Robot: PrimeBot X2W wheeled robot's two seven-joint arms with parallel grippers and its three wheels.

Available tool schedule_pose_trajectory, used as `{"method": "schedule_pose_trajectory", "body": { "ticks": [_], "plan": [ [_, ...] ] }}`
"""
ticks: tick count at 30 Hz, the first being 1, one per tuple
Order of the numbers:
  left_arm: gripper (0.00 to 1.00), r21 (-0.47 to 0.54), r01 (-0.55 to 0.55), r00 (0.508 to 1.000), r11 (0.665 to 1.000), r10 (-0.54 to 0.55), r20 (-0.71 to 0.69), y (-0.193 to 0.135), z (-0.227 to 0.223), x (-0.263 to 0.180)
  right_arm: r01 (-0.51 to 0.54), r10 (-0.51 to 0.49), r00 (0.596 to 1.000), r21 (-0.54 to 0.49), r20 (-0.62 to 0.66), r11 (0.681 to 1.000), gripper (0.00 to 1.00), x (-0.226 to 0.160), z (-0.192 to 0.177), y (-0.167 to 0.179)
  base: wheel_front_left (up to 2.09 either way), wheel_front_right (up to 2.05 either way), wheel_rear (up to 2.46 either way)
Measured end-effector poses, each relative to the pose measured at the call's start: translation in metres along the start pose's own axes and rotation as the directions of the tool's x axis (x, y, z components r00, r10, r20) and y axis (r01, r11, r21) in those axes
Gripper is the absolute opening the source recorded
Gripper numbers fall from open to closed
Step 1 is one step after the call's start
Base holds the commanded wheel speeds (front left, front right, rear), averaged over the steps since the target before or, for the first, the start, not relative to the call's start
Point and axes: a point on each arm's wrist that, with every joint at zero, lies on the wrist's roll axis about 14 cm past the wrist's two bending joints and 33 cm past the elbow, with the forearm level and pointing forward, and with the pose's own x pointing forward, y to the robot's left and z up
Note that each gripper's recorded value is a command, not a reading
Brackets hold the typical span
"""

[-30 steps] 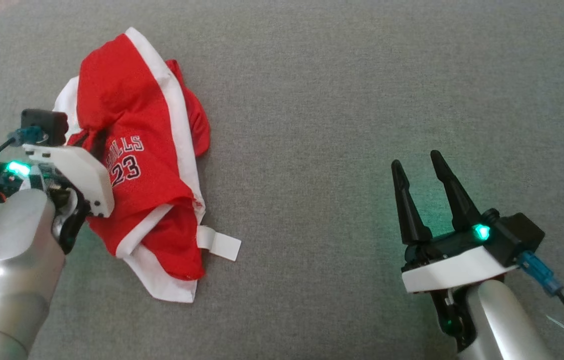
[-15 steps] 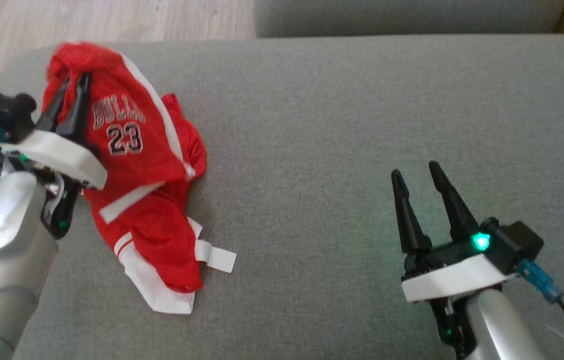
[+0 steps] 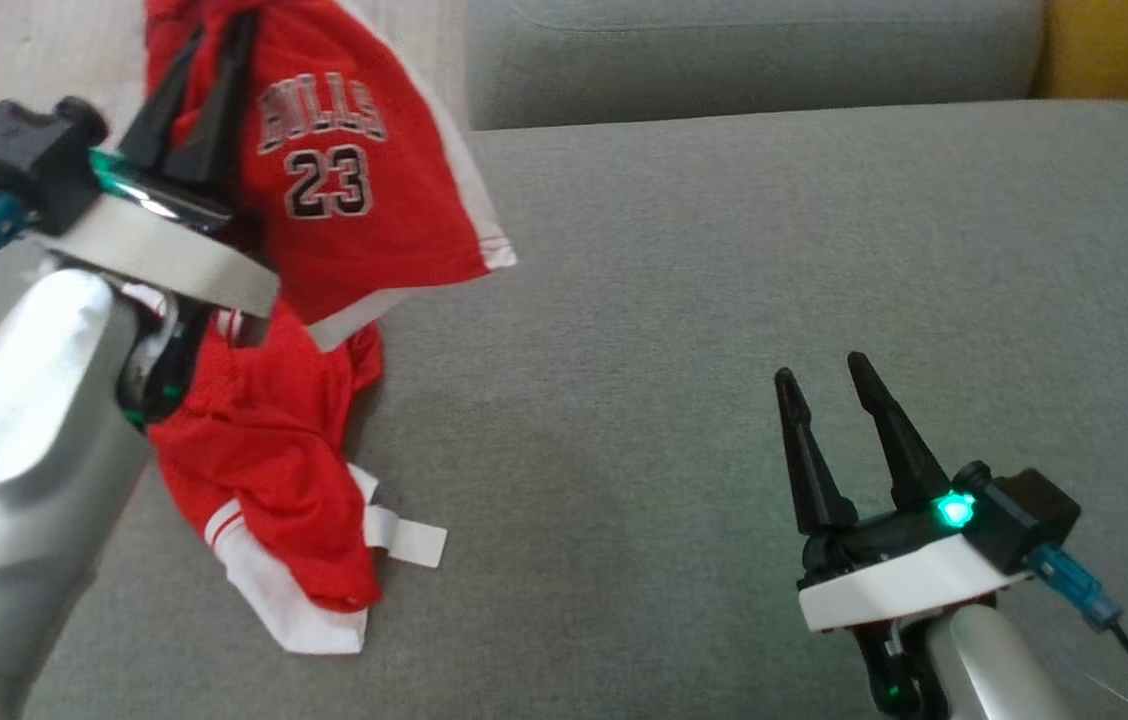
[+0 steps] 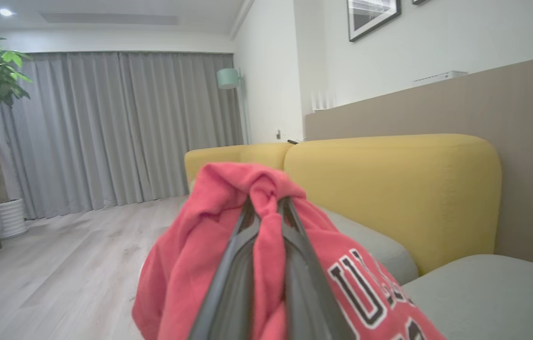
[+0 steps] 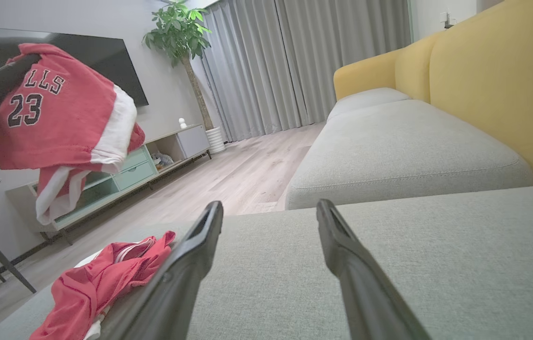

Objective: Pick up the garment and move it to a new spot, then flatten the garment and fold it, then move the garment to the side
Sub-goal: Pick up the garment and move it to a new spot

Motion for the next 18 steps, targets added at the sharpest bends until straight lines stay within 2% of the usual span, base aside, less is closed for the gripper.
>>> {"method": "schedule_pose_trajectory", "body": {
  "ticks": [4,5,8,10,14,18],
  "plan": [
    [0.0,-0.017,0.109,0.994,0.994,-0.11,-0.03,-0.039,-0.004,0.014,0.034,-0.034,0.999,-0.001,0.014,0.999,1.0,-0.004,0.005,-0.01,0.0,0.0,0.0],
    [0.0,-0.029,0.171,0.983,0.985,-0.173,-0.055,-0.062,-0.012,0.02,0.057,-0.057,0.998,0.003,0.021,0.998,1.0,-0.007,0.007,-0.017,0.0,0.0,0.0],
    [0.0,-0.052,0.256,0.962,0.965,-0.259,-0.085,-0.097,-0.027,0.031,0.098,-0.098,0.994,0.005,0.039,0.995,1.0,-0.011,0.013,-0.03,0.0,0.0,0.0],
    [0.0,-0.046,0.318,0.941,0.947,-0.321,-0.108,-0.12,-0.04,0.037,0.125,-0.124,0.99,0.003,0.061,0.992,1.0,-0.011,0.021,-0.039,0.0,0.0,0.0],
    [0.0,-0.111,0.398,0.904,0.91,-0.41,-0.119,-0.162,-0.061,0.053,0.188,-0.187,0.977,0.003,0.103,0.982,1.0,-0.016,0.036,-0.06,0.0,0.0,0.0],
    [0.0,-0.109,0.5,0.848,0.859,-0.511,-0.141,-0.202,-0.08,0.074,0.261,-0.261,0.961,0.005,0.091,0.965,1.0,-0.031,0.033,-0.08,0.0,0.0,0.0]
  ]
}}
